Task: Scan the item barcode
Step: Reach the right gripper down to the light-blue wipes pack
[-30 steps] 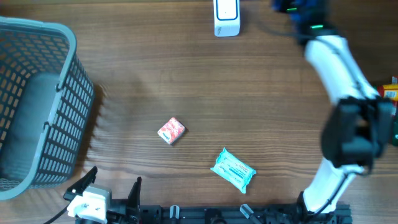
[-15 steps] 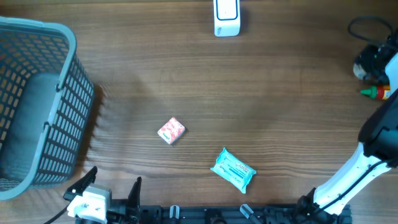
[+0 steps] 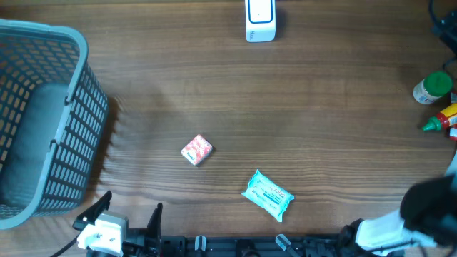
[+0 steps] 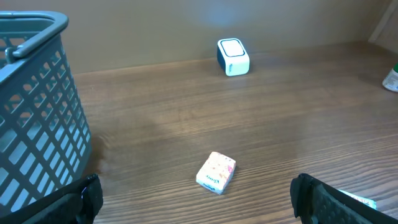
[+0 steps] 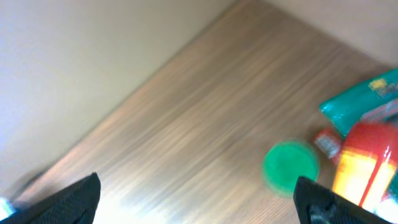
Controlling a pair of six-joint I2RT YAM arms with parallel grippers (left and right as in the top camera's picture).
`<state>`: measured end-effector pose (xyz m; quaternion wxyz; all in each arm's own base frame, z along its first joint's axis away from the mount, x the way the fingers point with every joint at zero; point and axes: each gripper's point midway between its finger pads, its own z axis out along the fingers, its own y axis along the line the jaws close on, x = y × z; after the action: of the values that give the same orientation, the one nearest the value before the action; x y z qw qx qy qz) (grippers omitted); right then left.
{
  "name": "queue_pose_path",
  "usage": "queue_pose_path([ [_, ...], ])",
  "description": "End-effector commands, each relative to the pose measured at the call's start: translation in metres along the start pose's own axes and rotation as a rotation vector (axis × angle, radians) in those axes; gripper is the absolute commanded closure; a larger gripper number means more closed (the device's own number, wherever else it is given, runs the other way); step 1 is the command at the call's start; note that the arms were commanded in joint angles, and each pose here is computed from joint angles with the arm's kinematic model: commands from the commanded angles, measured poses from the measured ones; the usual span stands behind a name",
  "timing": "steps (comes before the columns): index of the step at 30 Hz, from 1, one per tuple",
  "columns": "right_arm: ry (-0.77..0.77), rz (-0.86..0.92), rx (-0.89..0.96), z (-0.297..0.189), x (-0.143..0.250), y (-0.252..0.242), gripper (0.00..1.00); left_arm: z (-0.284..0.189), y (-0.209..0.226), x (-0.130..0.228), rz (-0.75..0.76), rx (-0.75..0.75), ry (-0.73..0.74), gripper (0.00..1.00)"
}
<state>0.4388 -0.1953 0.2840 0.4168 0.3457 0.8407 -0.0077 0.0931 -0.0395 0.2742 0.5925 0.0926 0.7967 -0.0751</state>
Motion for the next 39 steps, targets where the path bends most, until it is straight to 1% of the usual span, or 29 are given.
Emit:
queue_pose_path([
  [1, 0.143, 0.002, -0.212, -0.055, 0.048, 0.075, 0.0, -0.001, -0.001, -0.001, -0.002, 0.003, -0.009, 0.0],
  [2, 0.23, -0.015, -0.279, -0.067, 0.072, 0.095, 0.0, -0.001, -0.001, -0.001, -0.002, 0.003, -0.009, 0.0],
  [3, 0.364, -0.038, -0.35, -0.081, 0.107, 0.117, 0.0, -0.001, -0.001, -0.001, -0.002, 0.003, -0.009, 0.0],
  [4, 0.418, -0.051, -0.373, -0.088, 0.122, 0.124, 0.0, -0.001, -0.001, -0.001, -0.002, 0.003, -0.009, 0.0],
  [5, 0.499, -0.076, -0.405, -0.096, 0.146, 0.136, 0.0, -0.001, -0.001, -0.001, -0.002, 0.003, -0.009, 0.0],
  [6, 0.597, -0.122, -0.433, -0.106, 0.18, 0.15, 0.0, -0.001, -0.001, -0.001, -0.002, 0.003, -0.009, 0.0],
  [7, 0.664, -0.164, -0.439, -0.112, 0.211, 0.161, 0.0, -0.001, -0.001, -0.001, -0.002, 0.003, -0.009, 0.0],
  [8, 0.706, -0.185, -0.434, -0.116, 0.232, 0.167, 0.0, -0.001, -0.001, -0.001, -0.002, 0.003, -0.009, 0.0],
  [9, 0.767, -0.211, -0.428, -0.12, 0.264, 0.175, 0.0, -0.001, -0.001, -0.001, -0.002, 0.003, -0.009, 0.0],
  [10, 0.856, -0.313, -0.457, -0.13, 0.328, 0.188, 0.0, -0.001, -0.001, -0.001, -0.002, 0.003, -0.009, 0.0],
  [13, 0.902, -0.383, -0.479, -0.142, 0.371, 0.195, 0.0, -0.001, -0.001, -0.001, -0.002, 0.003, -0.009, 0.0],
  [18, 0.873, -0.475, -0.46, -0.159, 0.398, 0.202, 0.0, -0.001, -0.001, -0.001, -0.002, 0.003, -0.009, 0.0],
  [25, 0.892, -0.492, -0.443, -0.162, 0.403, 0.197, 0.01, -0.001, -0.001, -0.001, -0.002, 0.003, -0.009, 0.0],
  [29, 0.924, -0.593, -0.399, -0.166, 0.409, 0.176, 0.0, -0.001, -0.001, -0.001, -0.002, 0.003, -0.009, 0.0],
  [31, 0.877, -0.659, -0.324, -0.163, 0.411, 0.164, 0.0, -0.001, -0.001, -0.001, -0.002, 0.003, -0.009, 0.0],
  [33, 0.845, -0.741, -0.299, -0.171, 0.421, 0.16, 0.0, -0.001, -0.001, -0.001, -0.002, 0.003, -0.009, 0.0],
  [36, 0.809, -0.887, -0.247, -0.18, 0.448, 0.142, 0.0, -0.001, -0.001, -0.001, -0.002, 0.003, -0.009, 0.0],
  [37, 0.797, -0.897, -0.201, -0.178, 0.456, 0.132, 0.0, -0.001, -0.001, -0.001, -0.002, 0.003, -0.009, 0.0],
  [39, 0.803, -0.902, -0.098, -0.174, 0.475, 0.103, 0.06, -0.001, -0.001, -0.001, -0.002, 0.003, -0.009, 0.0],
])
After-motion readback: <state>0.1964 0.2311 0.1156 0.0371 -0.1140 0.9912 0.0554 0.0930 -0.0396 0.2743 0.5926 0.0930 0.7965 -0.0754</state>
